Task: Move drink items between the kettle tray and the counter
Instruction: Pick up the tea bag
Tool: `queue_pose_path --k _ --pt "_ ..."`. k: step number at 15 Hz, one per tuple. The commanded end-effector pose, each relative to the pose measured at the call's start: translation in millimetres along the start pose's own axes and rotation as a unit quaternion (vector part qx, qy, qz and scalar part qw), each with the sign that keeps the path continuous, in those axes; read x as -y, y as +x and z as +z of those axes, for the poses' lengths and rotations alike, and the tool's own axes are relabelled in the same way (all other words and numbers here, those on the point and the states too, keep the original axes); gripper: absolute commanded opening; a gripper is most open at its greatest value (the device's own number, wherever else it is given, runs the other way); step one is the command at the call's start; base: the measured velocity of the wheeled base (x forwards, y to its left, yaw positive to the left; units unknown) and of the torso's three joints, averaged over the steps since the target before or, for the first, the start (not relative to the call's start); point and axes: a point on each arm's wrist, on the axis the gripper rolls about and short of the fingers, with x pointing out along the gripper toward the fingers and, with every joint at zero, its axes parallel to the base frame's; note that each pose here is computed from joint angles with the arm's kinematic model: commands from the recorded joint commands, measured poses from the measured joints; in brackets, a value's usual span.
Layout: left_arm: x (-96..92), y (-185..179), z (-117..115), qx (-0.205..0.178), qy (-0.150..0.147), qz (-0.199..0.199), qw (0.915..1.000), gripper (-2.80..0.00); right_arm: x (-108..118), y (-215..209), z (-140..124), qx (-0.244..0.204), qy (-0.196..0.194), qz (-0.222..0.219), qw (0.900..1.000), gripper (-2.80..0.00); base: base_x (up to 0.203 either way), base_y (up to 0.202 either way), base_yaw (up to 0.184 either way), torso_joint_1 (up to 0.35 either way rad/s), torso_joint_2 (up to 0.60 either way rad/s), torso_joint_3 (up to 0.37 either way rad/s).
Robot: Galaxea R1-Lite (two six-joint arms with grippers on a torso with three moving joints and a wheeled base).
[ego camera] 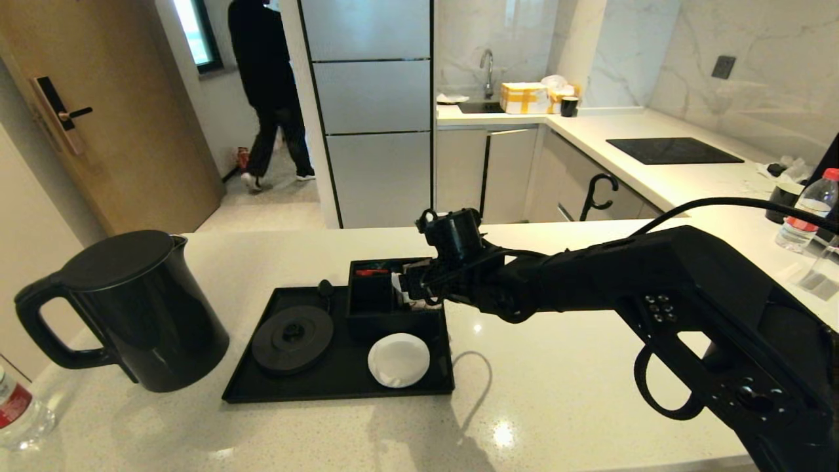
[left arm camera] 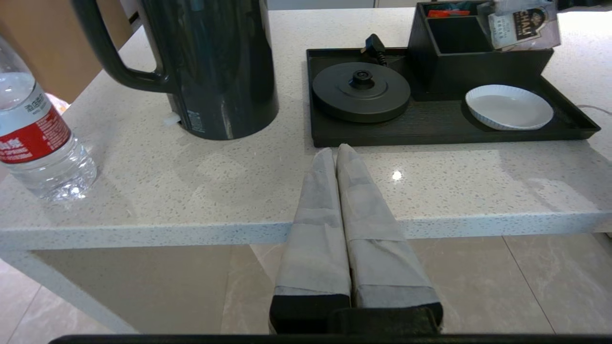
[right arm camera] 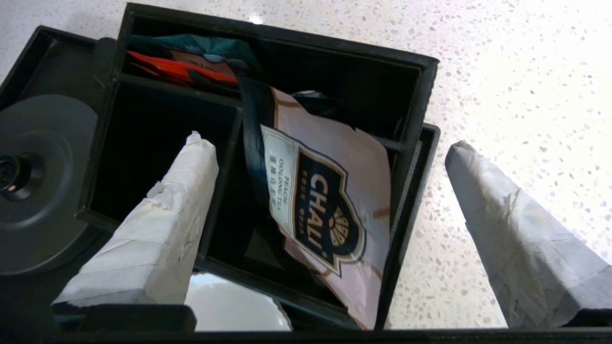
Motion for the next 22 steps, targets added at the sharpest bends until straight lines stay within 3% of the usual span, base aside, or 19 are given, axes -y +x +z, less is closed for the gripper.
queue_pose_path --k 1,2,16,22 --pt "0.0 0 0 0.000 0.000 0.000 1.0000 -2.80 2 3 0 0.001 0.002 -0.003 1.000 -2.55 0.000 0.000 0.000 0.000 0.00 0.000" --pt "0.0 0 0 0.001 0.000 0.000 1.0000 -2.80 2 4 -2 0.000 0.002 -0.004 1.000 -2.80 0.000 0.000 0.000 0.000 0.00 0.000" --pt "0.0 0 0 0.000 0.000 0.000 1.0000 -2.80 3 -15 15 0.008 0.008 -0.011 1.000 -2.80 0.000 0.000 0.000 0.000 0.00 0.000" --pt "0.0 0 0 0.001 0.000 0.000 1.0000 -2.80 22 -67 55 0.033 0.024 -0.032 0.999 -2.80 0.000 0.000 0.000 0.000 0.00 0.000"
